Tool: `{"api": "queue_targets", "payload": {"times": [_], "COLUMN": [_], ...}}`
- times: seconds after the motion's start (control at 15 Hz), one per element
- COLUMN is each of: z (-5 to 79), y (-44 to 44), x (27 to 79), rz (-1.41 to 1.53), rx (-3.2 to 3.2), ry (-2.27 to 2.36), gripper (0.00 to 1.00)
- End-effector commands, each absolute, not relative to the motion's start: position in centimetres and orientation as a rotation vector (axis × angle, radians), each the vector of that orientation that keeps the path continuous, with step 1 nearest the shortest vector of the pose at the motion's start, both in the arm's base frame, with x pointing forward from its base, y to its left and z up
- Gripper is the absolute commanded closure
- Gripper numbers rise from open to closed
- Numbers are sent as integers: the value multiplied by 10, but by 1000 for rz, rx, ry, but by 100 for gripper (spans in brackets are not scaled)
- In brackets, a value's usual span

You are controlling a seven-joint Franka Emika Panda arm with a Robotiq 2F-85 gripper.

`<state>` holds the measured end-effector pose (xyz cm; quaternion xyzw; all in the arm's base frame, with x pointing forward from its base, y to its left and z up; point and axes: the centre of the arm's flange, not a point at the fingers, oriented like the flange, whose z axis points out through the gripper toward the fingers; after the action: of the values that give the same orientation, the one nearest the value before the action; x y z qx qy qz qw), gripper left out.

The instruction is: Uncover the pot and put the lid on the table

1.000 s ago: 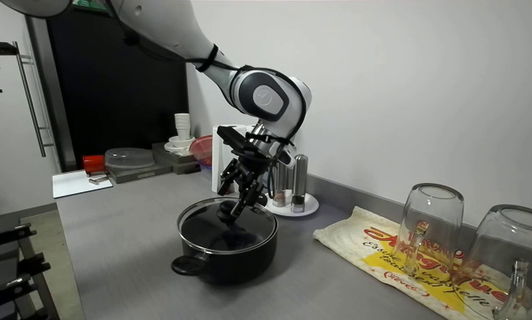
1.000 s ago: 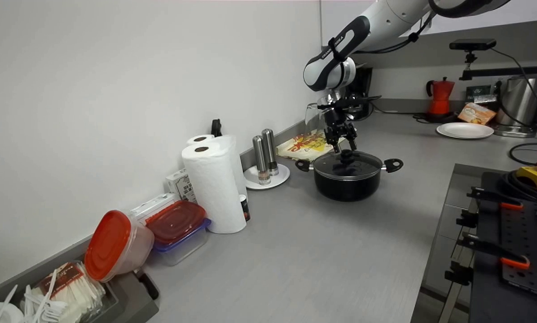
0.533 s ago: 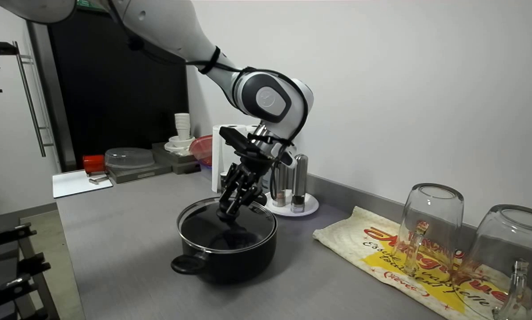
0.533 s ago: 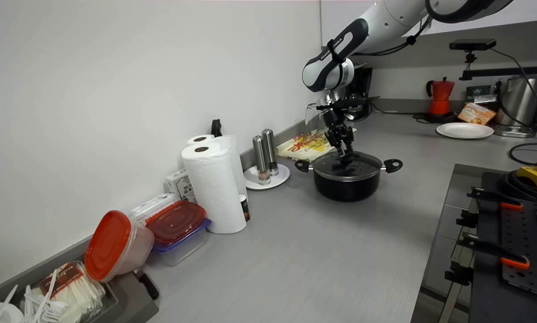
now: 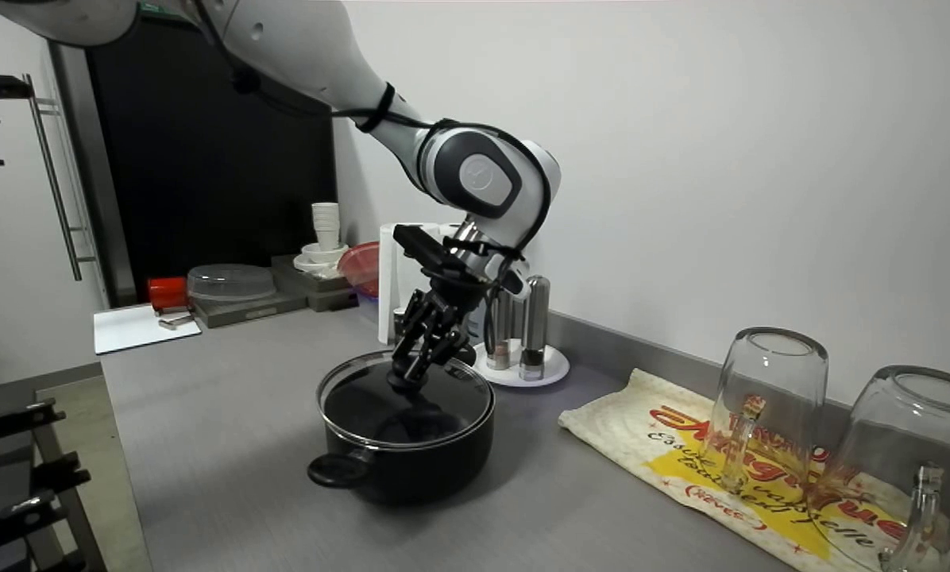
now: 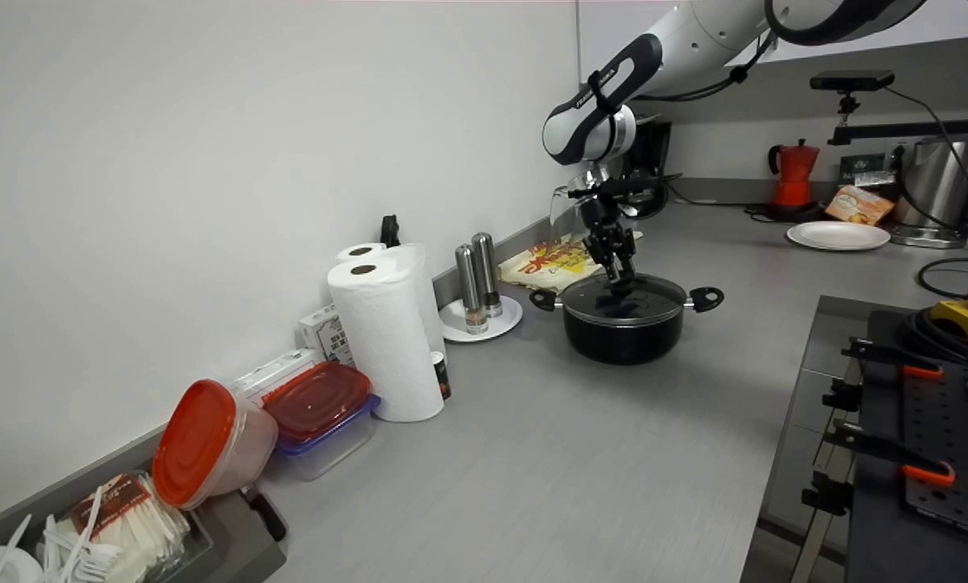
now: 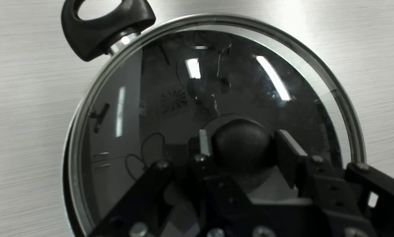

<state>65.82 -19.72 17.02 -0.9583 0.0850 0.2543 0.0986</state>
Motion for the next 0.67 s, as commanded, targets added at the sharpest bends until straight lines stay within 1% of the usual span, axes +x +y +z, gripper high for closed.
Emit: {"api": "queue_targets", "payload": {"times": [0.0,0.6], "z": [212,350], "y": [-170,-67], "x": [670,681], "rz": [695,460], "rx": [-2864,-3040], "ry": [219,-45], "gripper": [76,76]}}
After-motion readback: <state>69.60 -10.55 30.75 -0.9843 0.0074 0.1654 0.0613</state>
